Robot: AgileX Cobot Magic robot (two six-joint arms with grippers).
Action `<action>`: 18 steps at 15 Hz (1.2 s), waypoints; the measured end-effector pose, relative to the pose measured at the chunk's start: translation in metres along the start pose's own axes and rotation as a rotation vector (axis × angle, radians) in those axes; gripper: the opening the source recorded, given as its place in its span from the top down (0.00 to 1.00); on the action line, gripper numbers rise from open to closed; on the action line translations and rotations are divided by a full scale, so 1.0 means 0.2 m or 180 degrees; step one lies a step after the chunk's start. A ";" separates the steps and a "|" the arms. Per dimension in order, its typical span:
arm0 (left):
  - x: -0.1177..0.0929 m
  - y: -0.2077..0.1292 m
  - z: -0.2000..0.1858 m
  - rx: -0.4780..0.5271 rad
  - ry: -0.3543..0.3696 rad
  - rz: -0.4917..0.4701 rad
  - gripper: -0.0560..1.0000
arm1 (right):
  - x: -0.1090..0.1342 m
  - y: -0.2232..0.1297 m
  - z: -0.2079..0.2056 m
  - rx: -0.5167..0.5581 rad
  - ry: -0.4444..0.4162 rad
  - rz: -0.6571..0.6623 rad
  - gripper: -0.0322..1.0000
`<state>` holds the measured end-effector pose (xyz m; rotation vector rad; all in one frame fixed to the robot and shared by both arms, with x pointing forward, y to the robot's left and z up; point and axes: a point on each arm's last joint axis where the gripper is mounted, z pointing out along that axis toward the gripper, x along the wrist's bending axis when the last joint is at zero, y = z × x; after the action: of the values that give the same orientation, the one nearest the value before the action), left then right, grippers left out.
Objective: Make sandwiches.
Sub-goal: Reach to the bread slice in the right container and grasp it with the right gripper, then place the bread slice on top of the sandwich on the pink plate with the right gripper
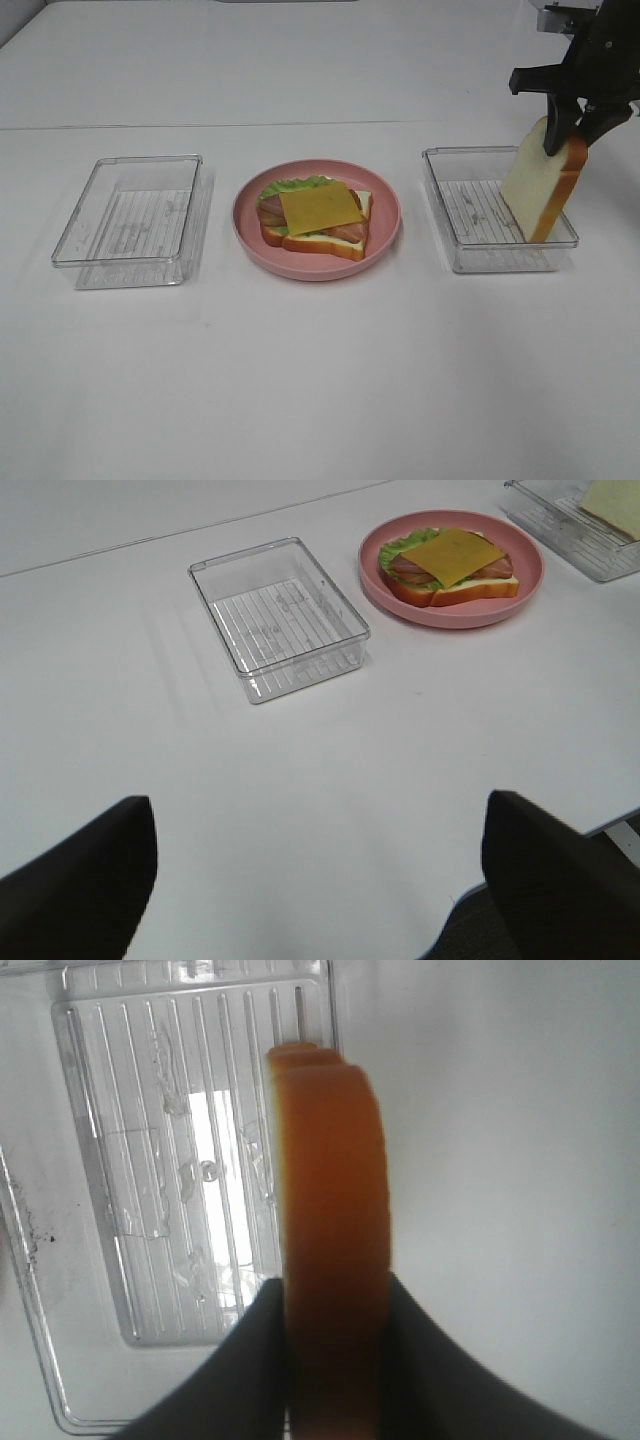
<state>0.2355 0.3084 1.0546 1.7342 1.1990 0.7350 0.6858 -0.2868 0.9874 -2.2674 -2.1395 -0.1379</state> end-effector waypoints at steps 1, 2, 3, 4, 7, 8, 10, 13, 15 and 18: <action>0.00 0.00 0.00 0.0000 0.0000 0.0000 0.16 | 0.00 0.00 0.00 0.0004 0.0009 0.0002 0.79; 0.00 0.00 0.00 0.0000 0.0000 0.0000 0.16 | 0.00 0.00 0.00 0.0008 0.0024 0.0006 0.79; 0.00 0.00 0.00 0.0000 0.0000 0.0000 0.16 | 0.00 0.00 0.00 0.0002 0.0031 0.0008 0.79; 0.00 0.00 0.00 0.0000 0.0000 0.0000 0.16 | 0.01 -0.01 -0.03 -0.0028 0.0064 0.0013 0.79; 0.00 0.00 0.00 0.0000 0.0000 0.0000 0.16 | 0.07 -0.05 -0.24 -0.0308 0.0428 -0.0017 0.79; 0.00 0.00 0.00 0.0000 0.0000 0.0000 0.16 | 0.10 -0.07 -0.31 -0.0398 0.0625 -0.0044 0.79; 0.00 0.00 0.00 0.0000 0.0000 0.0000 0.16 | 0.16 -0.11 -0.42 -0.0535 0.1028 -0.0114 0.79; 0.00 0.00 0.00 0.0000 0.0000 0.0000 0.16 | 0.28 -0.14 -0.48 -0.0569 0.1488 -0.0226 0.79; 0.00 0.00 0.00 0.0000 0.0000 0.0000 0.16 | 0.42 -0.16 -0.49 -0.0539 0.1744 -0.0368 0.79; 0.00 0.00 0.00 0.0000 0.0000 0.0000 0.16 | 0.67 -0.20 -0.48 -0.0639 0.2010 -0.0597 0.79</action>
<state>0.2355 0.3084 1.0546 1.7342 1.1990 0.7350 0.6490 -0.1582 1.0922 -1.7509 -2.0278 -0.9641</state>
